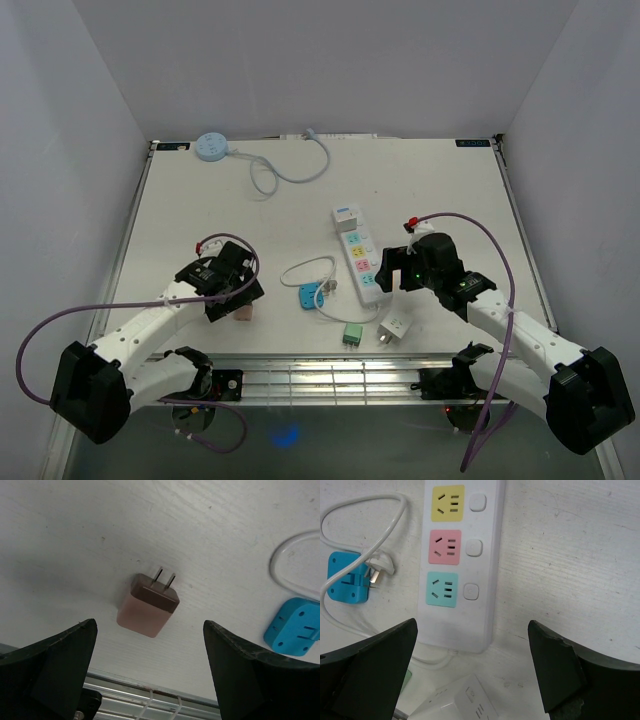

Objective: Insert the plug

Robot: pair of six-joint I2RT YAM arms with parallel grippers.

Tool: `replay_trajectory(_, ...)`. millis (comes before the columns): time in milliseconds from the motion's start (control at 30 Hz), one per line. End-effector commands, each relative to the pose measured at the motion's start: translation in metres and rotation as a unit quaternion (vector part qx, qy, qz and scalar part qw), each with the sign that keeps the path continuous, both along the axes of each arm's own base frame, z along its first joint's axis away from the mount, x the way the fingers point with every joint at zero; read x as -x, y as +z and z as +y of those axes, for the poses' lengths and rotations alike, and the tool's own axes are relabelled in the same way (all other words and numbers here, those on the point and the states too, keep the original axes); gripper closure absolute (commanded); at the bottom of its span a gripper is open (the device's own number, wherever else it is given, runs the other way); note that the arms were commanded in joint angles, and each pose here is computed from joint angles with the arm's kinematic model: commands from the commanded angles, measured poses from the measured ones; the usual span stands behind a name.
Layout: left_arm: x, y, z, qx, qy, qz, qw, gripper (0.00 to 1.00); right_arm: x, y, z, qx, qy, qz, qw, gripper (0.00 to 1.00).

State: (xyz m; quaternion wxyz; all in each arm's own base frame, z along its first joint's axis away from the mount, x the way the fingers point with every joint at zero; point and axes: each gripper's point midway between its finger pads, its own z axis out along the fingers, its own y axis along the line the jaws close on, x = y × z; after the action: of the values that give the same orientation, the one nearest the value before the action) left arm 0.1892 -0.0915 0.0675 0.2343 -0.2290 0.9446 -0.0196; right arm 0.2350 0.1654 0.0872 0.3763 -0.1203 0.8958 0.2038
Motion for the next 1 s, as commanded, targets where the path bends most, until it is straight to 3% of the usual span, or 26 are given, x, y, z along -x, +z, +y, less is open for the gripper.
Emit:
replay_trajectory(0,0.000,-0.005,-0.006,0.034,0.029,-0.005,0.999,0.02,-0.015,0.021,0.004,-0.016,-0.007,-0.039,0.999,0.04)
replay_trajectory(267,0.005,-0.039,-0.011,0.033,0.025,0.034,0.999,0.04,-0.015,0.021,0.003,-0.017,-0.007,-0.043,0.999,0.04)
replay_trajectory(400,0.001,-0.045,-0.016,0.038,0.006,0.030,0.999,0.11,-0.014,0.021,0.002,-0.016,-0.008,-0.044,0.999,0.04)
replay_trajectory(500,0.001,-0.050,-0.017,0.035,-0.001,0.036,0.999,0.22,-0.014,0.021,0.001,-0.017,-0.009,-0.046,0.999,0.04)
replay_trajectory(633,-0.002,-0.051,-0.018,0.031,-0.013,0.033,0.999,0.59,-0.014,0.022,0.000,-0.018,-0.010,-0.048,0.999,0.04)
replay_trajectory(667,-0.003,-0.050,-0.019,0.031,-0.016,0.031,0.999,0.63,-0.015,0.023,0.000,-0.018,-0.010,-0.049,0.999,0.04)
replay_trajectory(967,-0.009,-0.047,-0.039,0.066,-0.043,0.029,0.996,0.65,-0.011,0.024,0.009,-0.028,0.019,-0.045,0.998,0.04)
